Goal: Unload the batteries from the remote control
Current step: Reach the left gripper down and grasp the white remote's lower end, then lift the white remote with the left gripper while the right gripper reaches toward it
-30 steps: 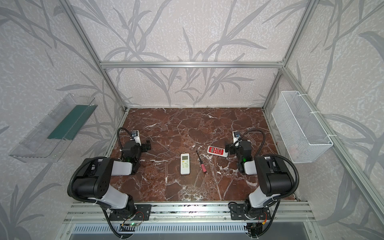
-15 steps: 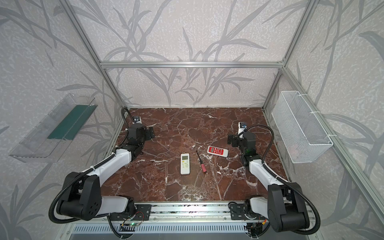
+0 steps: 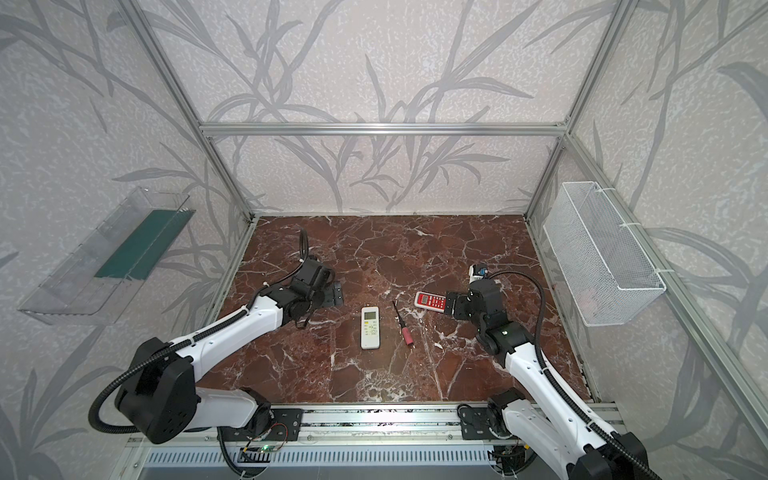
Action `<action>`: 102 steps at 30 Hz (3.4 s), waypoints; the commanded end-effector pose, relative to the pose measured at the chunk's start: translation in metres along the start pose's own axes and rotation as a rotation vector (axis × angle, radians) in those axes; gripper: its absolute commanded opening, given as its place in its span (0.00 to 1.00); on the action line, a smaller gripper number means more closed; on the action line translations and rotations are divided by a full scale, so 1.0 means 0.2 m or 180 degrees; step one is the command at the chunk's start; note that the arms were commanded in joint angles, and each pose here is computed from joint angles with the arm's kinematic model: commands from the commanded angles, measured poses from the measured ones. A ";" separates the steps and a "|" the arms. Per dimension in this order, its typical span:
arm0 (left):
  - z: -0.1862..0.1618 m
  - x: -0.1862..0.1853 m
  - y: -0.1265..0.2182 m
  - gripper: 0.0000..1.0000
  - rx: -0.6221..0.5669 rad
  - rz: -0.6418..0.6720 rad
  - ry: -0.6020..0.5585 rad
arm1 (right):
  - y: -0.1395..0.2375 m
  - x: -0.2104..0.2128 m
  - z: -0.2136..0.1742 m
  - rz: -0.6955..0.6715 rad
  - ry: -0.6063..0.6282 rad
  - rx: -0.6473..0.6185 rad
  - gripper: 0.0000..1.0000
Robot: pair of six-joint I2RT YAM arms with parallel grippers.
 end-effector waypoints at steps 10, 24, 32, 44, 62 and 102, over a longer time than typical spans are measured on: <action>-0.21 -0.38 -0.04 0.99 0.0803 0.0013 -0.0183 | 0.09 0.04 -0.15 -0.0082 0.0053 0.0576 0.99; -0.27 -0.55 -0.25 0.99 0.1101 0.0052 -0.0179 | 0.10 0.04 -0.17 -0.0027 0.0109 0.0518 0.99; -0.30 -0.57 -0.32 0.88 0.1225 0.0159 -0.0215 | 0.07 0.05 -0.18 -0.0010 0.0122 0.0517 0.99; -0.30 -0.56 -0.33 0.32 0.1123 0.0100 -0.0196 | 0.03 0.08 -0.17 0.0075 0.0190 0.0498 0.99; -0.03 -0.42 0.11 0.24 -0.0062 -0.0797 0.0141 | 0.09 0.31 -0.14 0.1196 0.0604 0.0285 0.99; 0.11 -0.19 0.20 0.25 -0.0628 -0.2439 0.1063 | -0.09 1.11 0.01 0.2665 0.0882 0.0215 0.40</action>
Point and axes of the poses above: each gripper's point midway between its finger pads, its own y axis back along the fingers, its own x axis along the line the jaws close on, z = x × y, the point moved 10 cm from there along y, back along the fingers
